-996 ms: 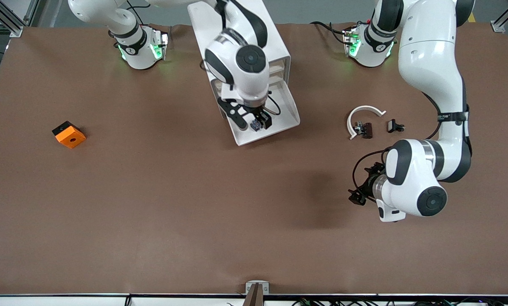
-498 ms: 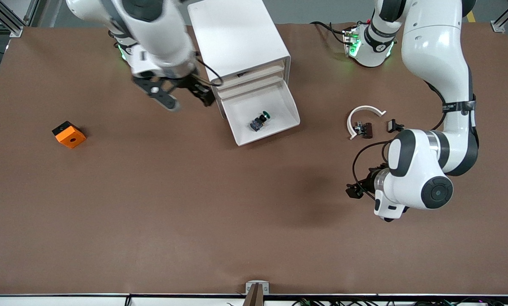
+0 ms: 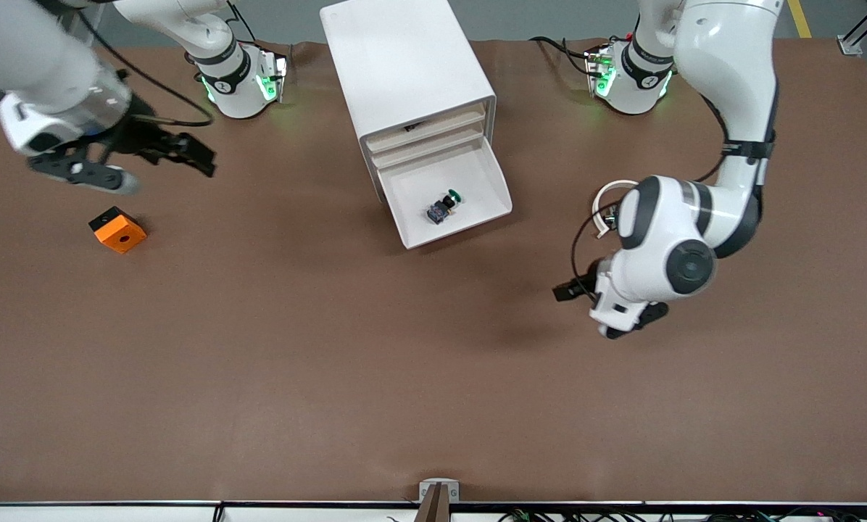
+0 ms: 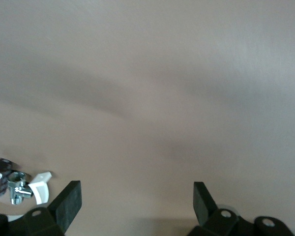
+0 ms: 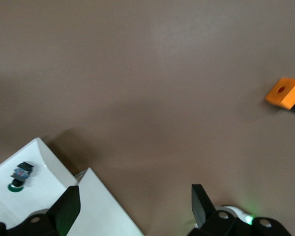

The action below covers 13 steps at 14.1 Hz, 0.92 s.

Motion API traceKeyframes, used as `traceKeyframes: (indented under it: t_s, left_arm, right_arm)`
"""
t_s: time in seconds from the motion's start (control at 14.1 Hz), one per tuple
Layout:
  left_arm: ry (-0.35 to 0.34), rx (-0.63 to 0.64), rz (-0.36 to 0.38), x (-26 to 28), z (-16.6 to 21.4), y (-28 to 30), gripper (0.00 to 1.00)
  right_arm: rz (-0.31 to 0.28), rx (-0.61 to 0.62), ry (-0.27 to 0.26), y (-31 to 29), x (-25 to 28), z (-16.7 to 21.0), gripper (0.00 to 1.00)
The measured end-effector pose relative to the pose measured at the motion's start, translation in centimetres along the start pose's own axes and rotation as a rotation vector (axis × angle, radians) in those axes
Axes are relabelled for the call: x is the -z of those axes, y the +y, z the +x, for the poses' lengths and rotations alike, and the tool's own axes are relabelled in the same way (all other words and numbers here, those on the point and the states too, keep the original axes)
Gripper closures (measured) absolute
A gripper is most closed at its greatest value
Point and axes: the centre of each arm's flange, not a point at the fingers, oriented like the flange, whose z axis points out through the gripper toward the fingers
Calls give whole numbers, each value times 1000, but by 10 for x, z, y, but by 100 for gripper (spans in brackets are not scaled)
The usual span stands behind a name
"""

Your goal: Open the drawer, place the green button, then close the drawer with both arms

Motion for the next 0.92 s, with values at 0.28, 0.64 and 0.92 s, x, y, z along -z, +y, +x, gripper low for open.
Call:
traceKeyframes:
  t_s: [0.28,0.64,0.92]
  left_arm:
    - [-12,-82,30,-43,-49,50,0]
    - [-68,-73,59,-106,-110,102,0]
    - [-110,-107,67,-133,-158,131,0]
  right_arm:
    - [10,64,43,76,6,32,0]
    - [-38,87,97,79,17,34,0]
    - [-40,124,115,86,27,35,0]
